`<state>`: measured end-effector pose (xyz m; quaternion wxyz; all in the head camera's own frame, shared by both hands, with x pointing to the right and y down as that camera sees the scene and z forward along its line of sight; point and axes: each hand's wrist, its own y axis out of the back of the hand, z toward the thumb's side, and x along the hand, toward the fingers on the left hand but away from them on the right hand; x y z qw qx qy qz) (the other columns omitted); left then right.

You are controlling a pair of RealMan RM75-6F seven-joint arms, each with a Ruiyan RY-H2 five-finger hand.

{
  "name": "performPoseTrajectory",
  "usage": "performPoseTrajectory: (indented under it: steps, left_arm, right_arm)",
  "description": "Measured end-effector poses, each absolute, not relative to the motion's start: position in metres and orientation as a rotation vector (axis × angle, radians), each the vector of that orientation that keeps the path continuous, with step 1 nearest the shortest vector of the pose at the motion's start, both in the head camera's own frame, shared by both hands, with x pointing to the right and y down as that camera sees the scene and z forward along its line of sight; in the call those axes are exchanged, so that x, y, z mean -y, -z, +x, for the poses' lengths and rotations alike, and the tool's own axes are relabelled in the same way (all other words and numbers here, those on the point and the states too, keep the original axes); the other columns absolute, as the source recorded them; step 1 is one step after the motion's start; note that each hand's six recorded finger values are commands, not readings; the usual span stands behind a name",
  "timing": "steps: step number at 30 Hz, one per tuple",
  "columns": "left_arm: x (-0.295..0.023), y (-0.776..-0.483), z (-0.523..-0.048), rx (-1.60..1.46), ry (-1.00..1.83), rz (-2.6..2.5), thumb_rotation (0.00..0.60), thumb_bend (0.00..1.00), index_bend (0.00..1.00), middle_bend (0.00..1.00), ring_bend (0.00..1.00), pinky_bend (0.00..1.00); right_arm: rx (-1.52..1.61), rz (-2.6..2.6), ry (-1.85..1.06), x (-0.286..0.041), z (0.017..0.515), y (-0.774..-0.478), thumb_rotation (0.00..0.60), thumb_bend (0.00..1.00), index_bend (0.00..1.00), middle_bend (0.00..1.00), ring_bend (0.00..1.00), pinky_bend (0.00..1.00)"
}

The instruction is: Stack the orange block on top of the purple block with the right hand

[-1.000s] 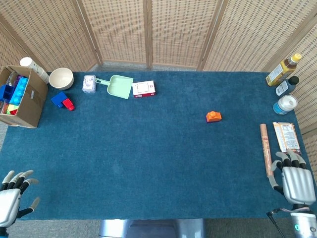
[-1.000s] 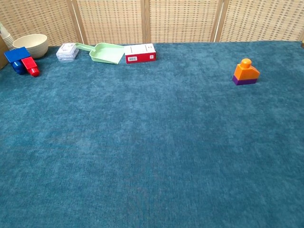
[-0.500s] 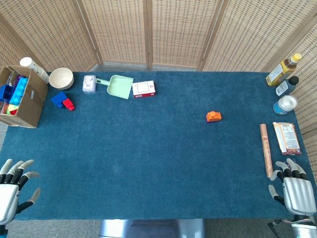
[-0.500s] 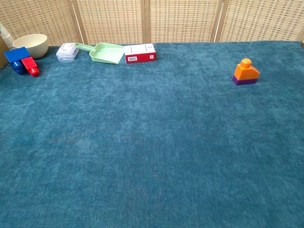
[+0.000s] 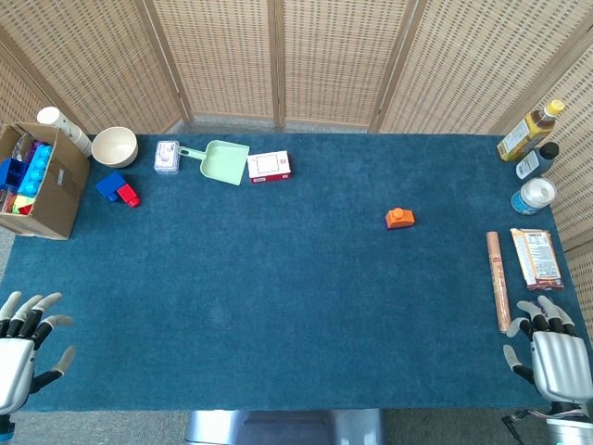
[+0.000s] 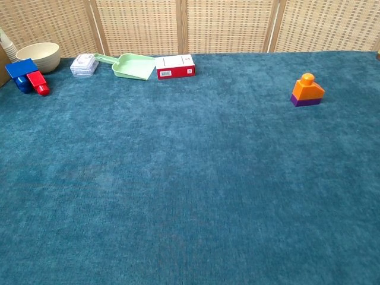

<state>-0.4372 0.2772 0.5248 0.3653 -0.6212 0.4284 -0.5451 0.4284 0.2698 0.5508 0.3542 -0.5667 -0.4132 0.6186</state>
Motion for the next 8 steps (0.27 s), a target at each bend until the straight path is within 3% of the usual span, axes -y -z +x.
performPoseTrajectory:
  steps: [8]
  left_arm:
    - [-0.2718, -0.5273, -0.4334, -1.090, 1.393, -1.602, 0.600, 0.37, 0.39, 0.21, 0.17, 0.00]
  right_arm:
    - [1.076, -1.464, -1.605, -0.2685, 0.4300, -0.5523, 0.600, 0.28, 0.53, 0.28, 0.13, 0.20]
